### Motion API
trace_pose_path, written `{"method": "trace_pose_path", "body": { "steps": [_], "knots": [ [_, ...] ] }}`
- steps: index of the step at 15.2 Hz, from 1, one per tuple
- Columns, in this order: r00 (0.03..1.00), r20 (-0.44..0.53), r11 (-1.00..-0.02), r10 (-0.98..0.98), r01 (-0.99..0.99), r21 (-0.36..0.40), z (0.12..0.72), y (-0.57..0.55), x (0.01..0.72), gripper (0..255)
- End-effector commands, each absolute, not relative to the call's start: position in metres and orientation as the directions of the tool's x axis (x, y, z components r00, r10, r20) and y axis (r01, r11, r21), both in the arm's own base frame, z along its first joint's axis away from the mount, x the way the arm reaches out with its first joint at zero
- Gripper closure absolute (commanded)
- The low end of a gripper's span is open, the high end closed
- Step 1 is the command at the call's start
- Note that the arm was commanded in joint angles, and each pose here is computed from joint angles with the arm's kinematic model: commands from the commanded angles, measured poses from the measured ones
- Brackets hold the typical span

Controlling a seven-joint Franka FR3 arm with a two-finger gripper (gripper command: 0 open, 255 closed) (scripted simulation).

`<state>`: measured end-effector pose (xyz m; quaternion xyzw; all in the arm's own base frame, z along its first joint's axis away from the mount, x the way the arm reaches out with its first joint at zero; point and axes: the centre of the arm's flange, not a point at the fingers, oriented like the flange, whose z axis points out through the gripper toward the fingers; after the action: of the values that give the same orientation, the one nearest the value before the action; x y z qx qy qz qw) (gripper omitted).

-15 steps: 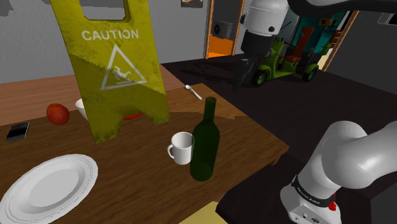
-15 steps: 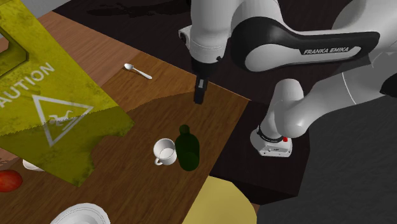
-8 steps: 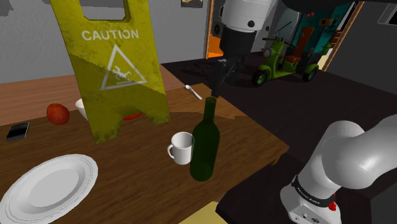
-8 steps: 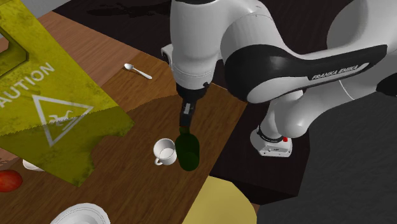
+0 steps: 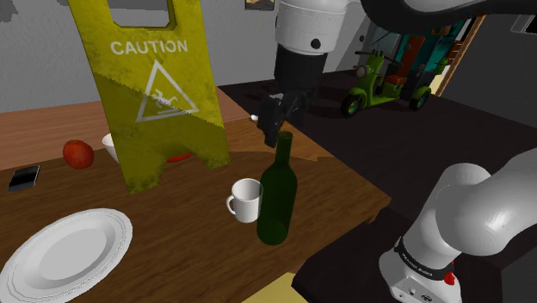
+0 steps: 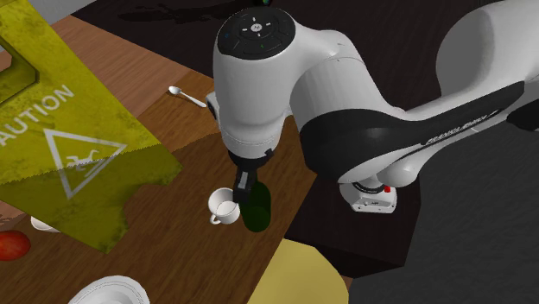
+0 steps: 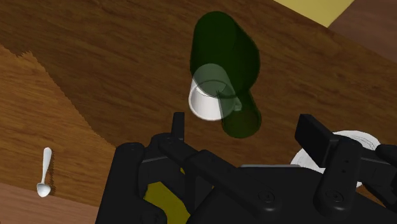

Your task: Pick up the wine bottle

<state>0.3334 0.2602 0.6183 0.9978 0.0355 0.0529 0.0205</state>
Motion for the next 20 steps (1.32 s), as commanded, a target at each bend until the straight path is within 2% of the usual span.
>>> {"method": "trace_pose_path", "body": {
  "steps": [1,5,6,15,20],
  "knots": [
    [0.992,0.104,-0.997,0.073,0.068,0.045,0.608,0.260,0.334,0],
    [0.992,0.104,-0.997,0.073,0.068,0.045,0.595,0.260,0.334,0],
    [0.992,0.104,-0.997,0.073,0.069,0.045,0.595,0.260,0.333,255],
    [0.992,0.104,-0.997,0.073,0.068,0.045,0.595,0.260,0.334,255],
    [0.992,0.104,-0.997,0.073,0.068,0.045,0.621,0.260,0.334,255]
  ]
}}
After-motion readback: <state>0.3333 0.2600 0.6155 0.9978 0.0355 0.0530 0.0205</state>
